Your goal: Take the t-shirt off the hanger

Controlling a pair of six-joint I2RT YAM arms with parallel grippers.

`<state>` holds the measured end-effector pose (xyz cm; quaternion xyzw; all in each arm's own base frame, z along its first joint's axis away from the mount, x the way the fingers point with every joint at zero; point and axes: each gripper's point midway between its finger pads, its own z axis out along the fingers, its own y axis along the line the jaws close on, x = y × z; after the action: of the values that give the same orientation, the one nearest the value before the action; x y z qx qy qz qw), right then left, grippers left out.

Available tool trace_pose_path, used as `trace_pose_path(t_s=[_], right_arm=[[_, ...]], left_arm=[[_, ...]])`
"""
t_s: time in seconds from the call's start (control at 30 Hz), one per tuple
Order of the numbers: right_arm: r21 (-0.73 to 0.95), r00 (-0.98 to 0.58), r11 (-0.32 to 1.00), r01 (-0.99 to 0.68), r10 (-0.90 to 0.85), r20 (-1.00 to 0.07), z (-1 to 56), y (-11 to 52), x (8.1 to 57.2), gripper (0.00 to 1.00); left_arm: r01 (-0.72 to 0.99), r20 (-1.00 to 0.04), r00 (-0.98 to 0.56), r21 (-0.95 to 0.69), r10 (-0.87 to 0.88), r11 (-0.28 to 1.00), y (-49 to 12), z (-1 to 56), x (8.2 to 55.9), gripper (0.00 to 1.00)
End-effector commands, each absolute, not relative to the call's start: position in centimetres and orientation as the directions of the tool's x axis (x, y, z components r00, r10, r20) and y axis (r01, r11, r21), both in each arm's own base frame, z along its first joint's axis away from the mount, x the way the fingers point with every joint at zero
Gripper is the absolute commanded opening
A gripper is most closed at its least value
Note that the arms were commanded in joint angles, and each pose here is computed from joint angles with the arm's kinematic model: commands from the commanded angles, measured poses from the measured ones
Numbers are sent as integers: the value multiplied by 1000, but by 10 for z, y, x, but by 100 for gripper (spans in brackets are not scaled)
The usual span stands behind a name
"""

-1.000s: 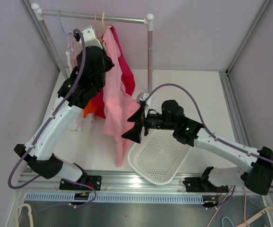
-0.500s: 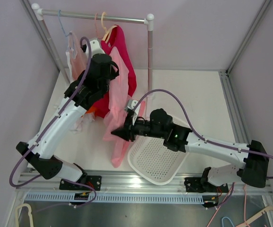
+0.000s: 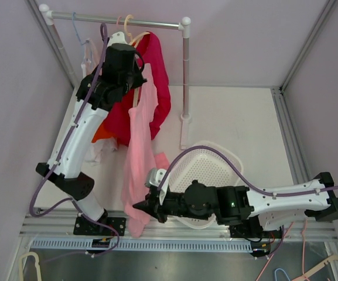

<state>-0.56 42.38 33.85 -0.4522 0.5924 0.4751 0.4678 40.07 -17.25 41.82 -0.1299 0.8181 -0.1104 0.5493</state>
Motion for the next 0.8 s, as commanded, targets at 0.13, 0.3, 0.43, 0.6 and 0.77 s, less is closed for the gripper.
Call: trace_pose_path(t_s=[0.13,0.3,0.43,0.6,0.77], right_arm=[[353,-431,390,-850,-130,-893,249,413,61,0],[388,-485,430,-815,-140,-863,240,415,124,0],[366,-460,339,-866,-258,-849,221,444,83,0],[317,-353,171,-933,-257,-900,248,457,0,0],[231,-225,26,-973,-345,-911,253,447,-76,0]], left_arm=[[108,-865,-270,-464,-423,879,-171,501,376,1],[181,-870,-180,-489,-460,854,-146,518,319,0],[76,-903,-121,-422,-412,903,-116,531,324,0],[22,-905,-164,-402,-393,915,-126,491,355,1],[-37,-899,-183,-398,-398,917,-136,447,390,1]])
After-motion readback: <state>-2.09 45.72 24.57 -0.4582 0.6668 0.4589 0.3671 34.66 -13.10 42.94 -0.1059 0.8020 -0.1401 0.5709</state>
